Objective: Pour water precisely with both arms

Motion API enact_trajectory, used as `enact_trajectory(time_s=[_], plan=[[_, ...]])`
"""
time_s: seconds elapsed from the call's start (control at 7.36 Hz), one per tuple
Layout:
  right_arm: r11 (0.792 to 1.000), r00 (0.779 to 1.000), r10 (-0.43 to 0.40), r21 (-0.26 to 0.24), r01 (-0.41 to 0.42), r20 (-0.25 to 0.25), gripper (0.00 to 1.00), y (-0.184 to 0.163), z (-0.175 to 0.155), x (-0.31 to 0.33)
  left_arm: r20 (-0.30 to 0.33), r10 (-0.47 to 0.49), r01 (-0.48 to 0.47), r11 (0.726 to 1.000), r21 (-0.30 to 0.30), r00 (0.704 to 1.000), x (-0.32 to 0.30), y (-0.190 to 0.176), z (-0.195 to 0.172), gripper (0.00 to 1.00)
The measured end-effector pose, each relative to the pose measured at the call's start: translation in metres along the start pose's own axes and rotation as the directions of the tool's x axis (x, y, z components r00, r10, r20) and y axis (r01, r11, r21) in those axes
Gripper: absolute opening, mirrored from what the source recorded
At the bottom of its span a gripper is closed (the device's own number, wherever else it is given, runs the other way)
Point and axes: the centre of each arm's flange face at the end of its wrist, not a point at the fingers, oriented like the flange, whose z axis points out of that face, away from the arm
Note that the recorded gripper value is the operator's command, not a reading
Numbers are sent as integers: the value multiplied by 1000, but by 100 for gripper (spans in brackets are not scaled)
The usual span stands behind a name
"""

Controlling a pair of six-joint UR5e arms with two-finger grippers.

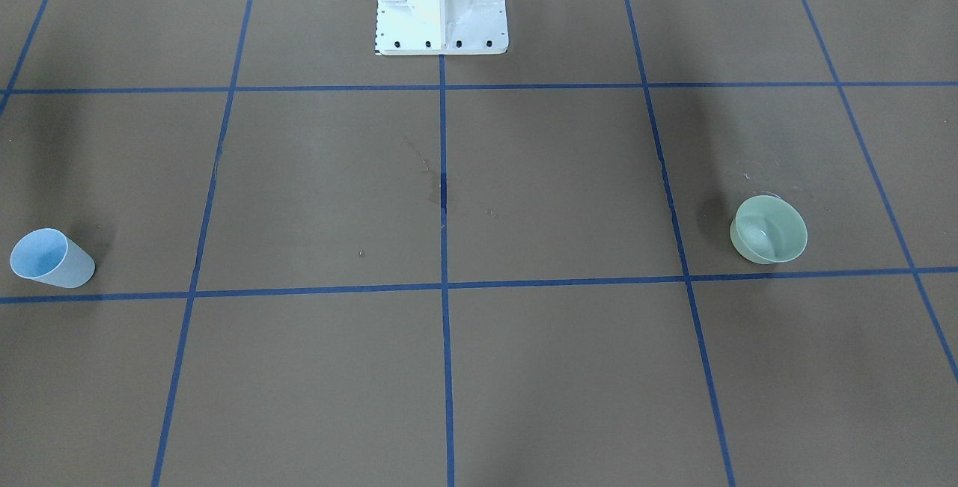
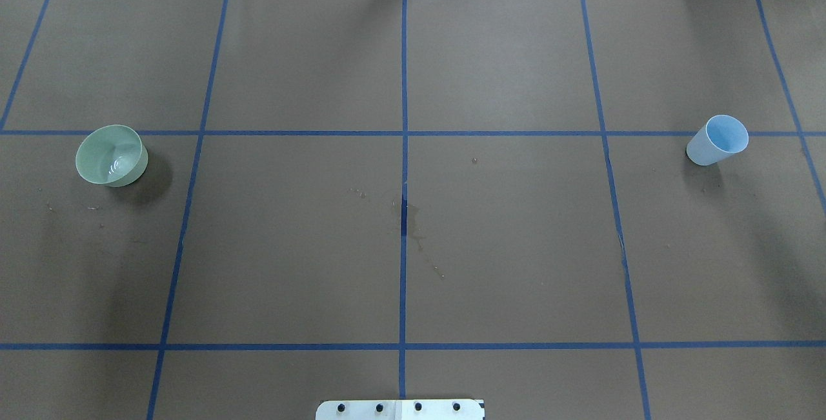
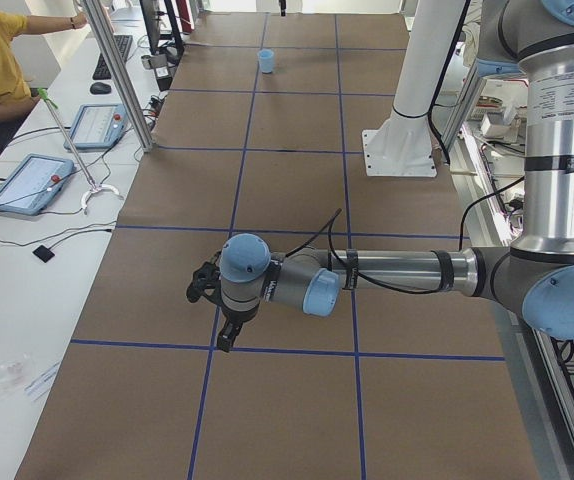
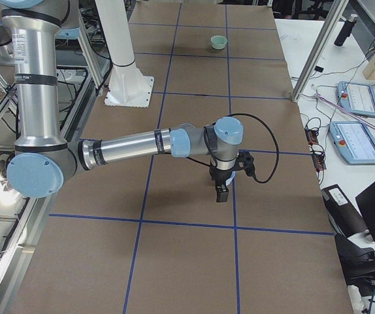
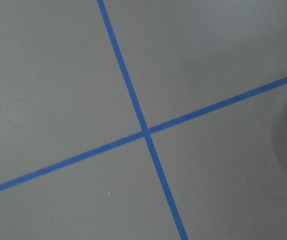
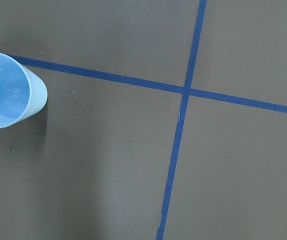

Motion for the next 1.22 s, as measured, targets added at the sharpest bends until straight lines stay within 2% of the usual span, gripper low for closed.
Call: enact_trajectory(time_s=[0.14, 0.27, 0.54, 0.68, 0.95, 1.22], plan=[[1000, 1000, -13, 19, 13, 0, 100, -8, -9, -7, 1, 24, -24, 999, 34, 1000, 3, -15, -4, 100], [999, 1000, -21, 30, 21, 0, 100, -13, -14, -11, -1, 7, -6, 998, 60, 1000, 9, -26, -7, 100], [999, 999, -31, 42, 30, 9, 100, -17, -17, -15, -46, -1, 7, 994, 110, 999, 43, -43, 14, 100], [998, 999, -40, 55, 39, 14, 100, -18, -17, -14, -88, -29, 37, 995, 91, 996, 66, -47, 39, 100], [996, 998, -53, 72, 51, 17, 100, -18, -14, -13, -131, -165, 170, 985, 23, 977, 96, -46, 74, 100], [996, 998, -55, 76, 53, 17, 100, -19, -15, -13, -99, -249, 247, 968, -31, 963, 128, -42, 114, 100]])
